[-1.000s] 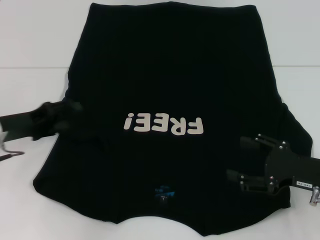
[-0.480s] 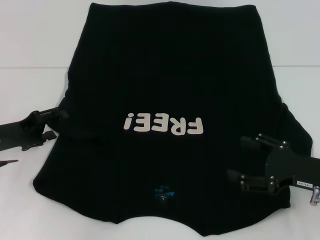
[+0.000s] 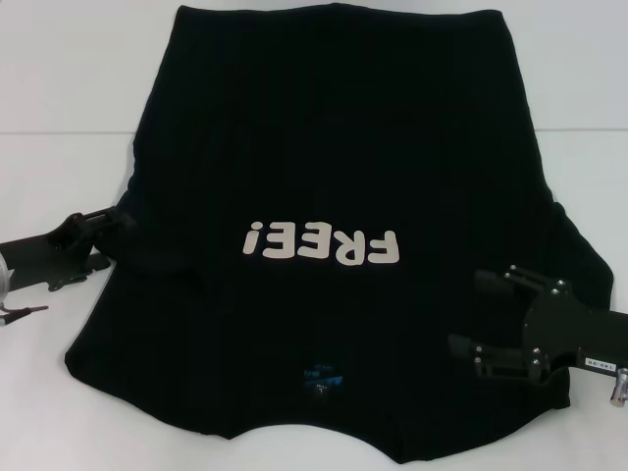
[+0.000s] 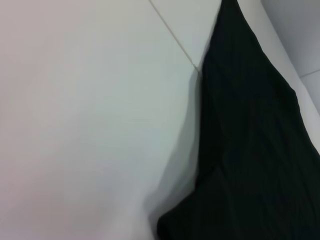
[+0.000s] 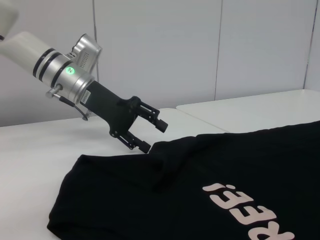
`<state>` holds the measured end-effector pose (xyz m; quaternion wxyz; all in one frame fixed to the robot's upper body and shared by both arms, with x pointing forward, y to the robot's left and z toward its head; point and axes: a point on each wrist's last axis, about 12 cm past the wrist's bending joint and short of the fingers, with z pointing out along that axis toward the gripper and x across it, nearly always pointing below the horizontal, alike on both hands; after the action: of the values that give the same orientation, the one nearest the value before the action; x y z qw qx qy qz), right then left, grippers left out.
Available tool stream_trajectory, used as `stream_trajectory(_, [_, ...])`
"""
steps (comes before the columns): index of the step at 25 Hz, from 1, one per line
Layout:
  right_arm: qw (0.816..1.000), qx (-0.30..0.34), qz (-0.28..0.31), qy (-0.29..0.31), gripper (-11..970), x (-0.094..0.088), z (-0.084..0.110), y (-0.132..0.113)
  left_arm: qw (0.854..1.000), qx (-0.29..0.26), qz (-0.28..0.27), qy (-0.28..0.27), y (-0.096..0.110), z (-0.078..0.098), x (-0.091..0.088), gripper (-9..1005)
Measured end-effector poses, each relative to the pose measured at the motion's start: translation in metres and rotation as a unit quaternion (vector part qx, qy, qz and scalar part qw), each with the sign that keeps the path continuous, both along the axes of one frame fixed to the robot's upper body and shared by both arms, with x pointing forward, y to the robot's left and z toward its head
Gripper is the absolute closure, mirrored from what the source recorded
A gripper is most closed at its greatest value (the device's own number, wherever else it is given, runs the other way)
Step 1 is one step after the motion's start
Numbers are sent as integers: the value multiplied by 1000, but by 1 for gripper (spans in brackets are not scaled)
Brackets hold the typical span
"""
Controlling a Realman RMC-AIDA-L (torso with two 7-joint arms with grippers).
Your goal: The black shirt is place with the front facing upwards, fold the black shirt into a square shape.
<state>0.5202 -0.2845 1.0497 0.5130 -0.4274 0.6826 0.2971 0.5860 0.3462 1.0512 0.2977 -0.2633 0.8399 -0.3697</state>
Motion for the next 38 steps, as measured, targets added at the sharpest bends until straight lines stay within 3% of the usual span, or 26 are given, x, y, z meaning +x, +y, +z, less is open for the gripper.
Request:
stream_trajectory(13, [1000,0,0,0,16,0,0,0,1000,17,16,-2,-4,-3,6,188])
stream_trajectory(23, [1000,1,0,1,17,-1,-1,1,999,26,12,-16,-20,4,21,190])
stream_trajectory(31, [1000,2,0,2,17,-2,-1,1,996,-55,-33,-60,-50,29,35,192])
stream_trajectory(38, [1000,3,0,2,17,-2,-1,1,990,-99,-55,-81,-72,35,37,198])
